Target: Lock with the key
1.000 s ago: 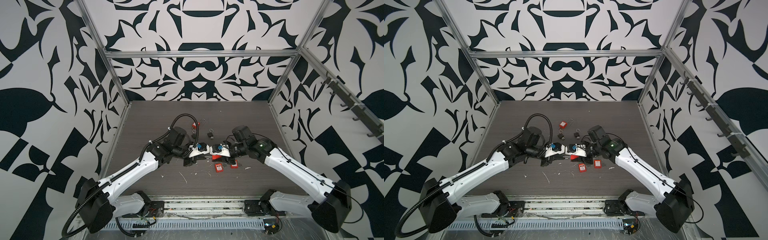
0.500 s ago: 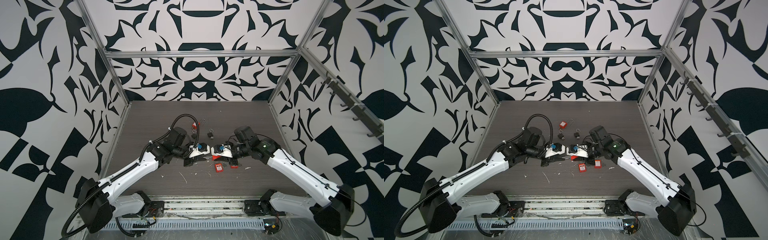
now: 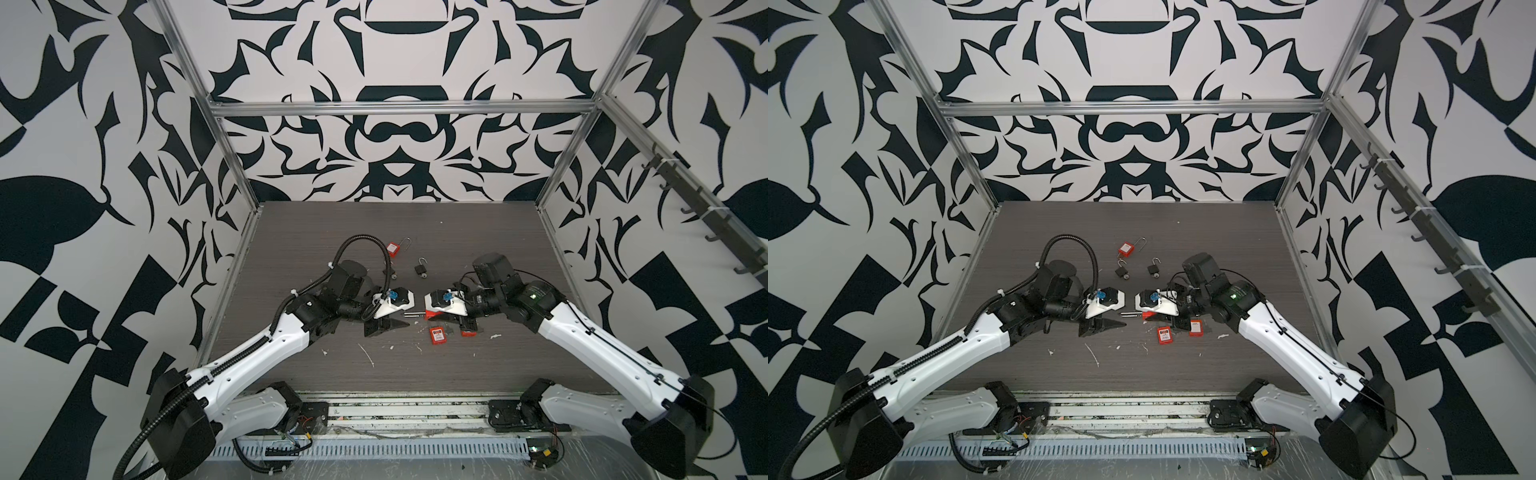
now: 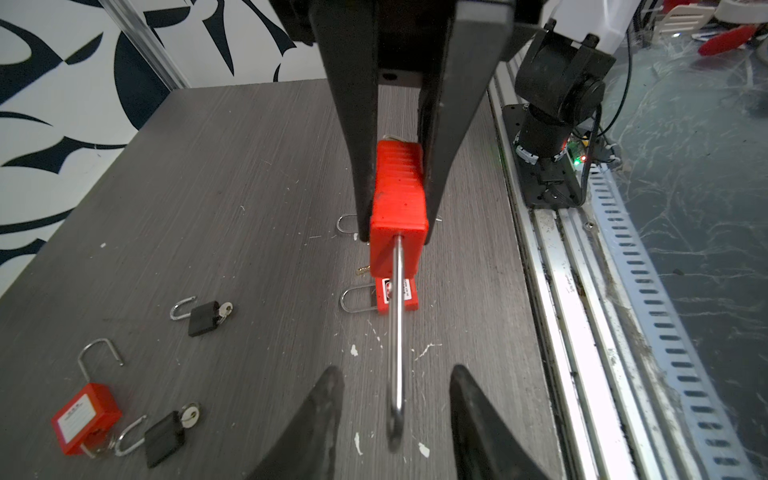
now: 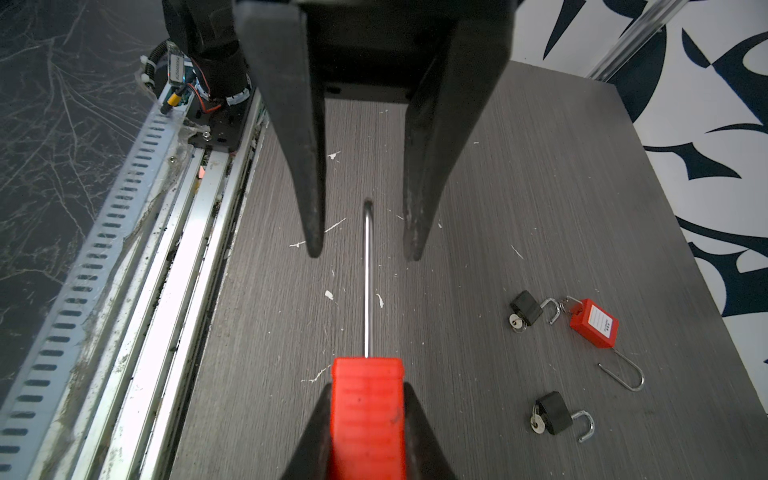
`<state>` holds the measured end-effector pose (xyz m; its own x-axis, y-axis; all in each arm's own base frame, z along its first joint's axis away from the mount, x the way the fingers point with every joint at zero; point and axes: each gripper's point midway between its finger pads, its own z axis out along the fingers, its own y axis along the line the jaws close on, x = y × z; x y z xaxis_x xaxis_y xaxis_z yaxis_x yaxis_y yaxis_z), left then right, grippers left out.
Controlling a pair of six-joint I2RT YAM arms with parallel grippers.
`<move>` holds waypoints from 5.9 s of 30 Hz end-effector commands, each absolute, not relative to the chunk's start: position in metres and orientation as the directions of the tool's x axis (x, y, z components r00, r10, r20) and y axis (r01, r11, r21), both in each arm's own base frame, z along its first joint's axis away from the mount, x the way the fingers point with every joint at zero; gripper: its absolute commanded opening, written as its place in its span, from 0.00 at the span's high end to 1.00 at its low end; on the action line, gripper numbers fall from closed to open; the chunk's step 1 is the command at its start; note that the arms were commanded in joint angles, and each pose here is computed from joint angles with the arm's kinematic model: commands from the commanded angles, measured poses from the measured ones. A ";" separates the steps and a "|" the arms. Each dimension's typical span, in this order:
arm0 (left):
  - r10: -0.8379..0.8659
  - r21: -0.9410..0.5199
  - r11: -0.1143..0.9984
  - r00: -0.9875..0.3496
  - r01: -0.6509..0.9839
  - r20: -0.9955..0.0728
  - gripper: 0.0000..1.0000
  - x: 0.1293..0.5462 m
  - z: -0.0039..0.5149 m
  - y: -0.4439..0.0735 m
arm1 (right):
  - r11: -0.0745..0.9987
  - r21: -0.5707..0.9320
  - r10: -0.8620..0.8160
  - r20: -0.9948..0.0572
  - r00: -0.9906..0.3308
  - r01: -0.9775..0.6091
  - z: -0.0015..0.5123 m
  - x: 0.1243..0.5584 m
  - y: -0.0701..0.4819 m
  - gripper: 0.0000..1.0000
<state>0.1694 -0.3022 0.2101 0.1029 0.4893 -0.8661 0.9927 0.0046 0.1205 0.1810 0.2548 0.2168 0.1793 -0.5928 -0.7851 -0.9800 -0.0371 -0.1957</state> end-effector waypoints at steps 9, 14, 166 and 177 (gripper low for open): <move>0.453 0.091 -0.008 0.085 0.996 -0.887 0.94 0.166 0.210 -0.308 | -0.060 -0.206 -0.499 -0.841 0.208 -0.977 0.238 0.177 0.266 0.94; 0.450 0.133 0.001 0.118 0.991 -0.885 1.00 0.164 0.211 -0.310 | -0.085 -0.138 -0.475 -0.865 0.162 -0.987 0.240 0.174 0.272 0.95; 0.849 -0.182 -0.069 -0.038 0.981 -0.526 1.00 0.182 0.111 -0.264 | 0.812 0.124 -0.302 -0.745 -0.594 -0.570 0.153 0.240 0.191 1.00; 0.908 -0.267 -0.162 0.037 0.950 -0.418 1.00 0.164 0.081 -0.252 | 0.825 0.189 -0.272 -0.692 -0.669 -0.532 0.125 0.234 0.196 1.00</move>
<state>0.1746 -0.2572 0.0822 -0.0014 0.8961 -0.4439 0.9679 -0.1104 -0.2258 0.2297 0.1921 0.1223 -0.6688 -0.3110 -0.6753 -0.5511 0.8170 0.1696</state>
